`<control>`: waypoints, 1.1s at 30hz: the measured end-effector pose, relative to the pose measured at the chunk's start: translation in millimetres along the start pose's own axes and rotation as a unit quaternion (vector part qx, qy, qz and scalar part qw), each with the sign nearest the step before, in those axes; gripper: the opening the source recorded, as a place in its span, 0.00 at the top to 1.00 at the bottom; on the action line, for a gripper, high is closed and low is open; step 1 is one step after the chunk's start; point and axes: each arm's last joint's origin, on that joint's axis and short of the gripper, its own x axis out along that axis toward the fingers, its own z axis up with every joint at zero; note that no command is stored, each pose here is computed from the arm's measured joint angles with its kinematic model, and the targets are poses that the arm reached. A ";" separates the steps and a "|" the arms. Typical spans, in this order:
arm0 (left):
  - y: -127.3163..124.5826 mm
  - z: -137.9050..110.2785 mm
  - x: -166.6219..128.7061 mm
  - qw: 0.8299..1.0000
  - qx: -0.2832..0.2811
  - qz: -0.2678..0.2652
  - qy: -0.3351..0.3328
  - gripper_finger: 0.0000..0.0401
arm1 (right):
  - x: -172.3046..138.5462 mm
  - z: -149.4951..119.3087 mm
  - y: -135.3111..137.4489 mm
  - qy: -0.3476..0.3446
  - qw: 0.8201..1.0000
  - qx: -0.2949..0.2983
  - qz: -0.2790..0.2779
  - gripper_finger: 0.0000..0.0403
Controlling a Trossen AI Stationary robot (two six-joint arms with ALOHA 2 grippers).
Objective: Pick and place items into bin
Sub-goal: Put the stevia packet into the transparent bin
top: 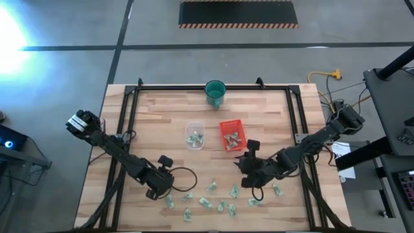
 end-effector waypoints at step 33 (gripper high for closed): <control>35.5 41.4 -28.2 0.946 0.117 0.295 -0.067 0.98 | 0.7 -1.3 0.0 0.001 1.000 -0.003 -0.001 0.83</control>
